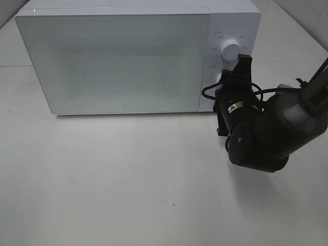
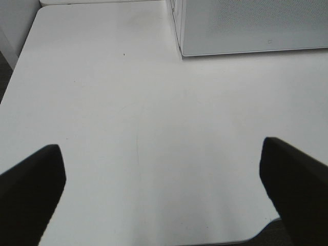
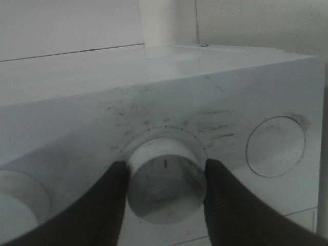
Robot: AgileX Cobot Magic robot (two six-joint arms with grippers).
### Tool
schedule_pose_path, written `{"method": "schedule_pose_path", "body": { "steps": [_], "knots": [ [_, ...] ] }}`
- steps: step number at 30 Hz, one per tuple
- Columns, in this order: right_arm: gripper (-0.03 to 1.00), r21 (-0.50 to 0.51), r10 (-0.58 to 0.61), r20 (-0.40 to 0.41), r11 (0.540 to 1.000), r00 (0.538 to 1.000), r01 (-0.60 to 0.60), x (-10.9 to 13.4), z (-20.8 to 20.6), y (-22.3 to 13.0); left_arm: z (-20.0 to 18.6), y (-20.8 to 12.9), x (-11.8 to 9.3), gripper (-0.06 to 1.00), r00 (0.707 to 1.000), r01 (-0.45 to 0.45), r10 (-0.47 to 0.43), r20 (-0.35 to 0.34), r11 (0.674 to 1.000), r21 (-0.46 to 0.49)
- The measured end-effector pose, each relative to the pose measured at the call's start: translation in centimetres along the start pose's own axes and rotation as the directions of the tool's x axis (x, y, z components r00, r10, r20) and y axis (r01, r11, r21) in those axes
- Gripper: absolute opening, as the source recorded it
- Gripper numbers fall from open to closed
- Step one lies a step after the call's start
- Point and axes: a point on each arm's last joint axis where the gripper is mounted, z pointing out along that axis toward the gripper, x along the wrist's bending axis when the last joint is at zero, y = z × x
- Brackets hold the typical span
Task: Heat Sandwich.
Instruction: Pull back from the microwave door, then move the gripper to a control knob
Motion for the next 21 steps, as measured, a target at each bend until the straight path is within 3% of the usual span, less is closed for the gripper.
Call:
{"method": "schedule_pose_path", "body": {
  "steps": [18, 21],
  "knots": [
    [0.44, 0.006, -0.028, -0.001, 1.0, 1.0, 0.028, 0.01, 0.0, -0.06, 0.0, 0.0, 0.0, 0.97, 1.0, 0.0, 0.0, 0.0, 1.0, 0.0],
    [0.54, 0.043, -0.046, -0.005, 0.998, 0.999, 0.046, 0.01, -0.05, -0.44, 0.0, 0.0, 0.0, 0.97, 1.0, 0.0, 0.0, 0.0, 1.0, 0.0]
  ]
}}
